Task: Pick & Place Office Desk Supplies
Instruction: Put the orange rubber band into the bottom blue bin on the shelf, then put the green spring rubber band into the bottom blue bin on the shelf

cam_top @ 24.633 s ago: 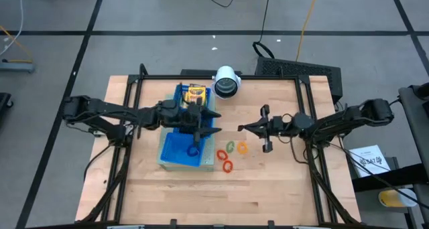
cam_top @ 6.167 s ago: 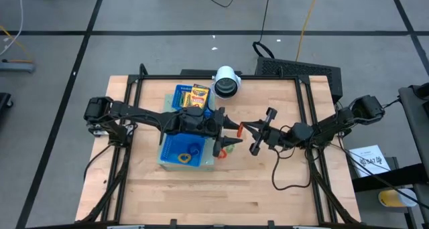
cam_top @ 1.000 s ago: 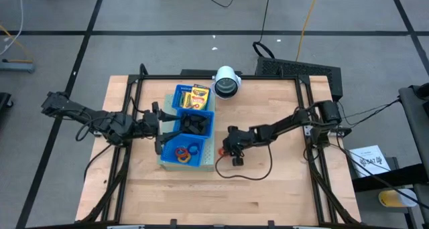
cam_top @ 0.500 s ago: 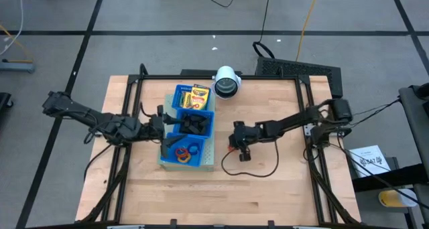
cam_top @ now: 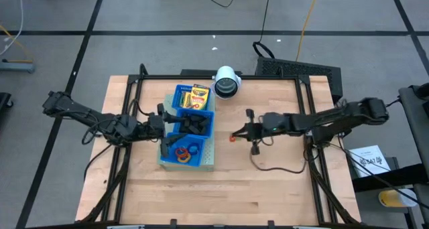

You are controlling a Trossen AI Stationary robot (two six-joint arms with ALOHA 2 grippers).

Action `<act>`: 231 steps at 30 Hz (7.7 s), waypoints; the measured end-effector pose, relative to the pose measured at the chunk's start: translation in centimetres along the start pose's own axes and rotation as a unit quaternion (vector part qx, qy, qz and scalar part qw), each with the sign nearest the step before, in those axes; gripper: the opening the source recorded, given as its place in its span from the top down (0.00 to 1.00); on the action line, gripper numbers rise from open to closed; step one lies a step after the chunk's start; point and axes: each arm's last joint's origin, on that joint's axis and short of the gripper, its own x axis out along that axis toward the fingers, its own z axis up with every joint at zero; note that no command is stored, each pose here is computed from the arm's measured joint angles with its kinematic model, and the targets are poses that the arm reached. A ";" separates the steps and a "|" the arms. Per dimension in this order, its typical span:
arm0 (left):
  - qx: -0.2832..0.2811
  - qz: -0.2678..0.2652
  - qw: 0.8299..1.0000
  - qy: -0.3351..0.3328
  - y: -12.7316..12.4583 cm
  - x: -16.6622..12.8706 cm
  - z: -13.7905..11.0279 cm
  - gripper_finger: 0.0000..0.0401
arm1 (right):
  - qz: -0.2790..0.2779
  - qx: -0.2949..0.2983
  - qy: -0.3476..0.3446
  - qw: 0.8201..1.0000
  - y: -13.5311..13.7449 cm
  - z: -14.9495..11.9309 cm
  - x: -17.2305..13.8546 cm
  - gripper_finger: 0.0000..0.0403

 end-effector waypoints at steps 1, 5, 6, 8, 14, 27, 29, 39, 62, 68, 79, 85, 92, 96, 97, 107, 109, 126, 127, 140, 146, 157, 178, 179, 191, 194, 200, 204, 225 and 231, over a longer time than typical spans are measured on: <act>-0.001 0.001 1.000 -0.004 0.0 0.2 0.0 0.36 | -0.005 -0.002 -0.027 1.000 0.0 0.1 -0.5 1.00; 0.009 0.011 1.000 -0.013 0.0 1.1 -0.2 0.36 | -0.022 -0.004 -0.119 0.993 0.0 0.0 -1.8 1.00; 0.006 0.014 1.000 -0.019 0.0 1.3 -0.1 0.36 | -0.026 -0.004 -0.137 0.990 0.0 -0.2 -2.0 1.00; 0.003 0.019 0.999 -0.027 0.0 1.8 -0.1 0.36 | -0.031 0.000 -0.171 0.985 0.1 -0.3 -2.3 1.00; 0.007 0.014 0.999 -0.038 -0.1 4.3 -1.2 0.36 | -0.040 0.004 -0.219 0.975 0.1 -0.4 -2.8 0.99; 0.059 -0.109 0.992 -0.011 -1.6 11.2 -0.8 0.36 | -0.038 0.006 -0.341 0.939 0.9 1.2 -2.9 0.99; 0.061 -0.104 0.993 -0.006 -1.6 12.4 -1.0 0.36 | -0.038 -0.003 -0.348 0.937 1.3 1.2 -2.6 0.99; 0.066 -0.084 0.994 0.014 -1.7 16.5 -2.3 0.36 | -0.073 -0.004 -0.378 0.923 1.3 1.1 -2.0 0.99; 0.098 -0.021 0.995 -0.015 -0.3 17.6 -2.3 0.36 | -0.030 -0.011 -0.383 0.923 1.5 1.1 -2.0 0.99; 0.097 -0.061 0.993 -0.018 -0.5 17.6 -2.3 0.44 | -0.027 -0.011 -0.377 0.926 1.6 1.1 -1.9 0.99; 0.099 -0.068 0.993 -0.008 -0.6 17.5 -2.5 0.90 | -0.030 -0.011 -0.376 0.926 1.5 1.1 -1.9 0.99; 0.097 -0.068 0.993 -0.004 -0.6 17.5 -2.6 0.93 | -0.026 -0.008 -0.368 0.929 1.6 1.0 -1.8 0.98; 0.087 -0.085 0.993 0.003 -0.6 17.2 -2.3 0.93 | -0.027 0.010 -0.342 0.939 1.4 1.2 -2.7 0.78; 0.084 -0.100 0.991 0.009 -0.4 16.5 -1.6 0.97 | -0.066 0.040 -0.314 0.946 1.0 1.0 -4.0 0.63; 0.079 -0.110 0.991 0.003 -0.3 16.4 -1.3 0.97 | -0.076 0.043 -0.307 0.948 1.0 0.9 -4.4 0.59; 0.070 -0.188 0.979 0.043 -0.2 12.0 1.8 0.97 | -0.103 0.069 -0.318 0.940 0.9 -1.1 -7.3 0.47; 0.064 -0.195 0.977 0.058 -0.4 11.1 2.1 0.96 | -0.103 0.068 -0.319 0.940 1.0 -1.4 -7.5 0.48; 0.061 -0.228 0.970 0.062 -2.3 4.4 0.9 0.97 | -0.107 0.055 -0.314 0.942 1.0 -1.5 -7.5 0.51; 0.053 -0.222 0.971 0.069 -2.0 4.0 0.1 0.97 | -0.107 0.055 -0.314 0.942 1.0 -1.5 -7.5 0.51; -0.022 -0.220 0.970 0.099 -1.0 0.9 -4.3 0.90 | -0.104 0.064 -0.315 0.941 1.0 -1.5 -7.5 0.51; -0.041 -0.201 0.975 0.088 -0.6 1.1 -4.1 0.89 | -0.105 0.063 -0.312 0.942 0.9 -1.5 -7.5 0.51; -0.066 -0.175 0.978 0.087 -0.1 1.3 -4.0 0.52 | -0.110 0.067 -0.308 0.943 0.7 -1.6 -7.4 0.51; -0.019 -0.111 0.993 0.018 0.9 0.6 -2.3 0.34 | -0.077 0.104 0.124 0.984 0.4 -8.6 2.5 0.51; -0.019 -0.111 0.993 0.018 0.9 0.6 -2.3 0.34 | -0.075 0.103 0.135 0.983 0.5 -9.0 2.8 0.51; 0.000 -0.112 0.994 0.014 0.9 0.6 -2.3 0.34 | -0.083 0.118 0.186 0.972 0.5 -12.8 5.3 0.51; -0.001 -0.111 0.994 0.016 0.9 0.6 -2.3 0.35 | -0.085 0.121 0.195 0.970 0.3 -13.4 5.5 0.52; -0.001 -0.111 0.994 0.018 0.9 0.6 -2.4 0.37 | -0.057 0.130 0.204 0.969 0.1 -13.7 5.5 0.69; -0.001 -0.111 0.994 0.018 0.9 0.6 -2.4 0.37 | -0.051 0.112 0.206 0.971 0.0 -13.7 5.5 0.86; -0.015 -0.084 0.996 -0.027 1.0 1.8 -2.0 0.37 | -0.084 0.050 -0.059 0.993 -1.6 -3.4 -0.5 0.96; -0.033 -0.065 0.996 -0.040 0.7 4.0 -2.0 0.34 | -0.089 0.036 -0.196 0.976 -1.2 -0.5 -1.6 0.96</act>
